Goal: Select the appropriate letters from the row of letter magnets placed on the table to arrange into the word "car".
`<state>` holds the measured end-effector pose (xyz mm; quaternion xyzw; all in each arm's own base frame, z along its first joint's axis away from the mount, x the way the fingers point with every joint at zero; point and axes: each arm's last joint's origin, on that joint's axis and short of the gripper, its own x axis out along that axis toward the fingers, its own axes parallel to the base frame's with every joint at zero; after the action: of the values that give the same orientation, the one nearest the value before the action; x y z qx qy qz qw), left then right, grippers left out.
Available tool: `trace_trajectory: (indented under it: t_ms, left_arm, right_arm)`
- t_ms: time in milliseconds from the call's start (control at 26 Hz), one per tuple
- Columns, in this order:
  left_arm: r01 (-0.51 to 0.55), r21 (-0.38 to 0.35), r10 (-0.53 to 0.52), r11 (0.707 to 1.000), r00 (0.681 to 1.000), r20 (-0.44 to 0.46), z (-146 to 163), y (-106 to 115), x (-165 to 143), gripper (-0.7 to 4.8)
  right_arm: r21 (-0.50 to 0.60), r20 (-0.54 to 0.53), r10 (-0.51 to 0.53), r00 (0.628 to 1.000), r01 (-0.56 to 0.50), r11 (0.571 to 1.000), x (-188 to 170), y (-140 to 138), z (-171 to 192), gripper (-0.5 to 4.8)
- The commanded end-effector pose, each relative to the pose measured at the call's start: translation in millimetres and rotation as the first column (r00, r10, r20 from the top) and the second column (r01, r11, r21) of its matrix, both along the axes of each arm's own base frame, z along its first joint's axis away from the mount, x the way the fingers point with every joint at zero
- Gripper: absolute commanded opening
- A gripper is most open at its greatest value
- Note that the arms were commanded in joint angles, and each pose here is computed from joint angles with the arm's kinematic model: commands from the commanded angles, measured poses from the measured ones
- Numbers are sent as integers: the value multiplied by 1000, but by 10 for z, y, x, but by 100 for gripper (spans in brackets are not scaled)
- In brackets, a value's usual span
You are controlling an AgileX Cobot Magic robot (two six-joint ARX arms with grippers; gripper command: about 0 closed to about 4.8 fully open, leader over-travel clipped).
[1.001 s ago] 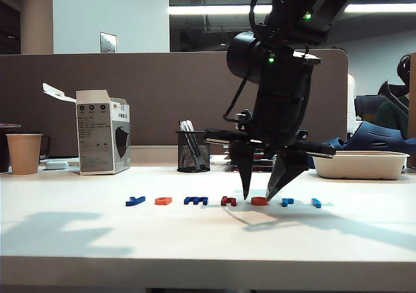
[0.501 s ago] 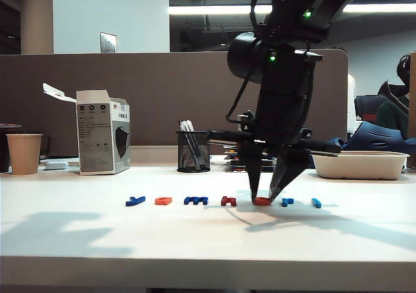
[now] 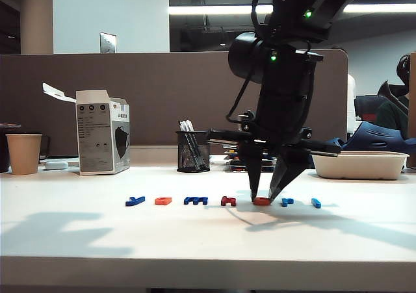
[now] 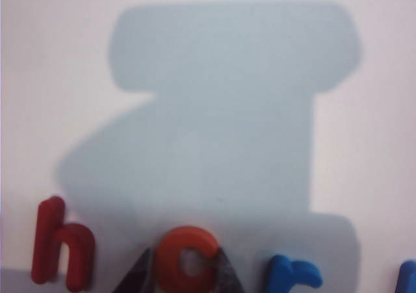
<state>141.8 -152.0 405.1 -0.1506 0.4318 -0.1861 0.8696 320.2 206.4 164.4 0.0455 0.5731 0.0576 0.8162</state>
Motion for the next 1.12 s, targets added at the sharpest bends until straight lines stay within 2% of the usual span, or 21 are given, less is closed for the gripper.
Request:
trace_trajectory:
  t_ms: [39,809,963,1117]
  left_arm:
    - [-2,-6,2,1000,1000,9,15,5,-1,-5]
    - [-2,-7,2,1000,1000,10,16,5,-2,-5]
    - [-2,-7,2,1000,1000,10,16,5,-1,-5]
    - [-2,-6,2,1000,1000,10,15,5,-1,-5]
  right_arm:
    - [-11,-170,27,985,-29,1000,-127,-33,-184,74]
    - [-50,-233,43,971,-56,997,-289,-36,-53,74]
    - [-37,-213,64,975,-74,997,-339,13,23,74]
    - [-18,-187,121,975,-127,992,-465,198,65,74]
